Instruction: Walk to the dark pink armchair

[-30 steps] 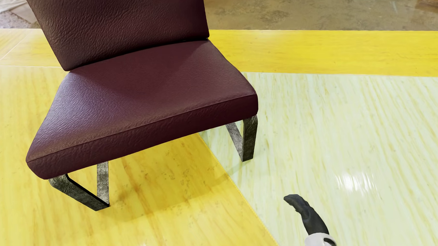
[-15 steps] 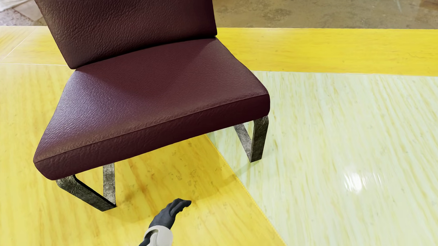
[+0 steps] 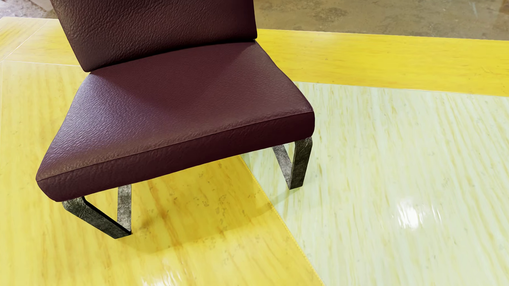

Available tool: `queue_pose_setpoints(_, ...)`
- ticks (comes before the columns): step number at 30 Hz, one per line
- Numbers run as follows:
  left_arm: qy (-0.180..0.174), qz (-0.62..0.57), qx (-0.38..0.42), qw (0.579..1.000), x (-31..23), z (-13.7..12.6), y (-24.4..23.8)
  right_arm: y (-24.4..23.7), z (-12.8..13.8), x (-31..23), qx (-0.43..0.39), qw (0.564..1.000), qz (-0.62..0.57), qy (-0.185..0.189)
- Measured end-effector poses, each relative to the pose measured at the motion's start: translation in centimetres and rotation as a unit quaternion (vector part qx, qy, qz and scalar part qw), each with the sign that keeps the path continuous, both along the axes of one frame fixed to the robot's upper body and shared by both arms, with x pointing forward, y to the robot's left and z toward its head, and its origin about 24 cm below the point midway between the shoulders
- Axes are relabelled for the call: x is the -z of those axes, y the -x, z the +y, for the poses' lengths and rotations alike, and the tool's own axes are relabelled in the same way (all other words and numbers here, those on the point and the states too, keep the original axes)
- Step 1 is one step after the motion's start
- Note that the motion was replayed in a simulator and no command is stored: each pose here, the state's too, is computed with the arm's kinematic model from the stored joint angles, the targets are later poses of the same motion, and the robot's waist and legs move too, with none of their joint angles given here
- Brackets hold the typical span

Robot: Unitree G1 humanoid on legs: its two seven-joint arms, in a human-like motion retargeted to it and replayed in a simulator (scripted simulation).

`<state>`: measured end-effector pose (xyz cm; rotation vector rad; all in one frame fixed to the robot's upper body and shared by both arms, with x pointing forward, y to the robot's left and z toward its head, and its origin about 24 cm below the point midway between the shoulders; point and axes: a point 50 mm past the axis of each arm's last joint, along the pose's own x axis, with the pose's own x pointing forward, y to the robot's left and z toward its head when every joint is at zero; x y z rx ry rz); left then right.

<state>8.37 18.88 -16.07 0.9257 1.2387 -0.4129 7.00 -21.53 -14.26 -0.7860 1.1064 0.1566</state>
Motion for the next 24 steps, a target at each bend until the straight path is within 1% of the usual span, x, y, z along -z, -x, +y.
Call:
queue_pose_setpoints(3,0.013,-0.036,0.014,0.999,-0.5,-0.7,-1.5,2.4,-0.4,1.0,-0.006,0.997,0.074,0.007)
queue_pose_setpoints(6,0.023,-0.088,0.027,0.996,-1.4,-1.4,-3.5,3.1,-0.6,1.0,-0.002,0.996,0.088,0.006)
queue_pose_setpoints(9,0.03,-0.12,0.047,0.991,-2.2,-1.9,-5.5,1.5,-0.6,0.7,-0.004,0.998,0.063,0.002)
queue_pose_setpoints(12,0.024,-0.139,0.034,0.989,-2.5,-2.3,-6.6,-1.1,-0.8,0.1,0.026,0.999,0.005,0.023)
queue_pose_setpoints(13,0.023,-0.129,0.035,0.991,-2.4,-2.4,-6.5,-1.8,-0.5,0.0,0.027,0.999,-0.008,0.023)
queue_pose_setpoints(16,0.032,-0.106,0.055,0.992,-2.1,-2.8,-6.1,-4.6,0.8,-0.9,-0.011,0.998,-0.055,-0.001)
queue_pose_setpoints(19,0.035,-0.092,0.051,0.994,-1.7,-3.0,-4.9,-6.0,1.6,-1.7,-0.017,0.995,-0.099,-0.016)
queue_pose_setpoints(23,0.031,-0.104,-0.005,0.994,-1.5,-2.5,-4.0,-6.0,1.6,-2.2,-0.03,0.992,-0.12,-0.017)
queue_pose_setpoints(24,0.031,-0.103,-0.007,0.994,-1.4,-2.4,-3.9,-6.0,1.7,-2.3,-0.033,0.992,-0.123,-0.02)
